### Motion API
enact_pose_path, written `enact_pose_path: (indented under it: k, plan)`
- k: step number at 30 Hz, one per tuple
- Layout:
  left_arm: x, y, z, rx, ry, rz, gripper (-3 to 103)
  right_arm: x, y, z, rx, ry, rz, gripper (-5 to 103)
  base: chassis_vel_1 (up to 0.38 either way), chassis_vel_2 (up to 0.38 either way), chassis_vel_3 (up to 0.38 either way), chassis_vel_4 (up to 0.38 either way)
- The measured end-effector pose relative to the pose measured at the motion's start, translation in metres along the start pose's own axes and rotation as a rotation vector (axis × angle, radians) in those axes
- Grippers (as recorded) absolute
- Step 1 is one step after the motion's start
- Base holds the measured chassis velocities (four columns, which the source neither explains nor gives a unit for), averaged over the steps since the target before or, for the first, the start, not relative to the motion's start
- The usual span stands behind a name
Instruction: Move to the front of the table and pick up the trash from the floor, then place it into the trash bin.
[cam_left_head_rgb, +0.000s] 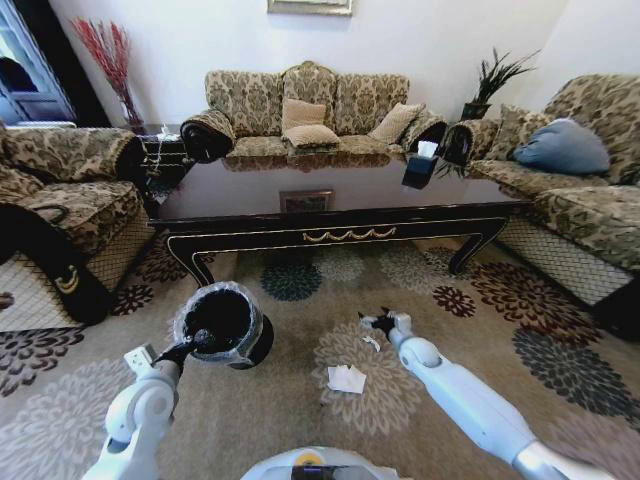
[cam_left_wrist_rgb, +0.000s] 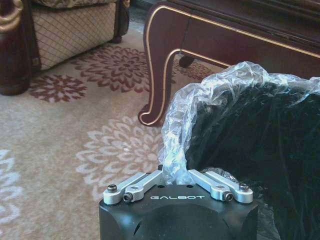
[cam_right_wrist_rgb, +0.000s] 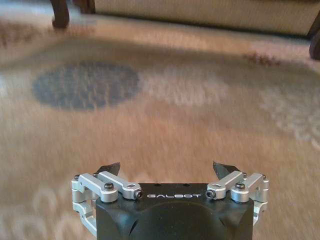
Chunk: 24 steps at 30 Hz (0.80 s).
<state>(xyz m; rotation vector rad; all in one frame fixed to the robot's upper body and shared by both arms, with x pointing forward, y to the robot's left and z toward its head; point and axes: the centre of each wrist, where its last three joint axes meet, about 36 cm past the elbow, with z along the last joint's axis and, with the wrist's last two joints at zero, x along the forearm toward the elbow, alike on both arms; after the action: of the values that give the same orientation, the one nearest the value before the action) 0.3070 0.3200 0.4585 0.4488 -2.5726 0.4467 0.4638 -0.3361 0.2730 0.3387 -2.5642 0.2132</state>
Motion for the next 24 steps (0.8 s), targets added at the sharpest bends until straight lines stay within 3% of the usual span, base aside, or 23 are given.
enact_pose_path:
  k: [5,12,17,24]
  plan:
    - [0.011,0.003,-0.001,0.001,-0.011,-0.014,2,-0.018,-0.003,0.028,-0.009,0.071,0.042,100,0.000,0.000,0.000,0.000]
    - [0.024,0.010,-0.005,0.004,-0.037,-0.037,2,-0.051,-0.005,0.053,-0.105,0.131,0.134,100,0.000,0.000,0.000,0.000]
    - [0.027,0.013,-0.005,0.007,-0.043,-0.045,2,-0.056,-0.001,0.060,-0.171,0.091,0.084,100,0.000,0.000,0.000,0.000]
    - [0.027,0.010,-0.002,0.012,-0.042,-0.043,2,-0.050,0.002,0.071,-0.165,0.040,-0.012,100,0.000,0.000,0.000,0.000]
